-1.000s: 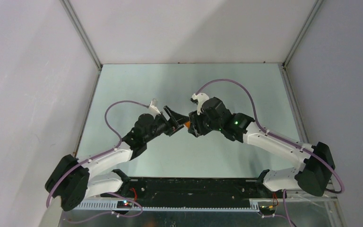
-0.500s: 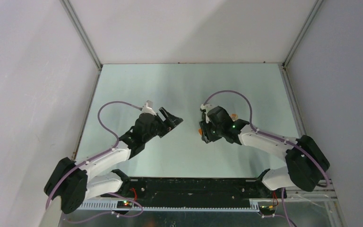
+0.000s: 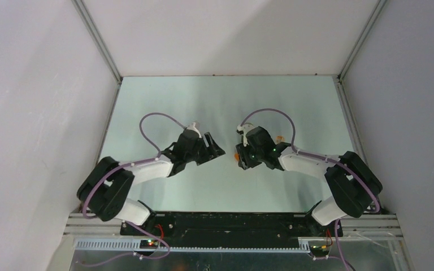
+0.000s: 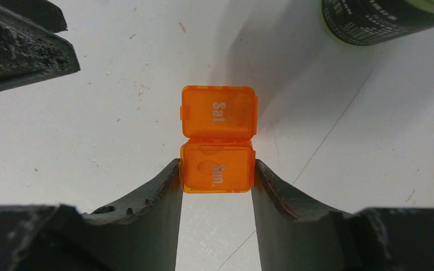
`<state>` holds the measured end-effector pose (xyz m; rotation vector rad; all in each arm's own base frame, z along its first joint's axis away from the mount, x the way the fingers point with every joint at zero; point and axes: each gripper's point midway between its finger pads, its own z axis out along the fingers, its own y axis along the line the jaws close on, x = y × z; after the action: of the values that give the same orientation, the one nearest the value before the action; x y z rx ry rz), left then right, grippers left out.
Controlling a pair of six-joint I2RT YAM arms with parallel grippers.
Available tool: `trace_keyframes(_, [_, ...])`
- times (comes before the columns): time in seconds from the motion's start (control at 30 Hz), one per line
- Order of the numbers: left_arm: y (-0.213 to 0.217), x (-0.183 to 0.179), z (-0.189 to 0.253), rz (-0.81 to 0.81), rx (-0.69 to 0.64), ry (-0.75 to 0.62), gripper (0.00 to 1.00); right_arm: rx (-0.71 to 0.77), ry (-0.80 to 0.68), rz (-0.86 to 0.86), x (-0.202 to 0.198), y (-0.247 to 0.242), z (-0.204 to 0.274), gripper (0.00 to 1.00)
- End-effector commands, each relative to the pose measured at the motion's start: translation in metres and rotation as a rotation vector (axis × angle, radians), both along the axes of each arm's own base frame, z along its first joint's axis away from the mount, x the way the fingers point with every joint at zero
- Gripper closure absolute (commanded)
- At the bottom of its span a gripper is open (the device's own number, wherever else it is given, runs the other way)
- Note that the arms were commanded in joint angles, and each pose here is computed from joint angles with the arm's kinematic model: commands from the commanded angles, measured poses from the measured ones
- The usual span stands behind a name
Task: Sort the pills into containers
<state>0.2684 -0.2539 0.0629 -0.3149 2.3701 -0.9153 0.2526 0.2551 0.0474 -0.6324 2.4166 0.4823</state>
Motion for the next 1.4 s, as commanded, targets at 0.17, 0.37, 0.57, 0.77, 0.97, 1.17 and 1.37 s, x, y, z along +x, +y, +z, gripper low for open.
trace_keyframes(0.17, [-0.027,0.020,0.002,-0.083,-0.019,-0.001,0.31,0.001,0.008,-0.041,0.017,-0.012,-0.007,0.54])
trace_keyframes(0.37, [-0.026,0.021,0.000,-0.056,-0.015,0.025,0.31,-0.026,0.048,-0.041,0.012,-0.015,-0.020,0.50])
trace_keyframes(0.57, [-0.025,0.018,0.000,-0.030,-0.026,0.058,0.29,-0.029,0.097,-0.047,0.003,-0.018,-0.022,0.31])
trace_keyframes(0.77, [-0.033,0.018,0.004,-0.049,-0.038,0.056,0.28,-0.014,0.092,-0.029,-0.002,-0.021,-0.007,0.20])
trace_keyframes(0.97, [-0.052,0.025,0.023,-0.078,-0.082,-0.005,0.26,0.040,0.093,-0.045,-0.005,-0.028,0.014,0.17])
trace_keyframes(1.17, [-0.069,0.026,0.018,-0.106,-0.059,0.013,0.24,0.182,0.113,-0.130,0.006,-0.037,0.031,0.21])
trace_keyframes(1.37, [-0.080,0.028,0.008,-0.130,-0.064,0.042,0.30,0.246,0.178,-0.172,0.017,-0.041,0.022,0.35])
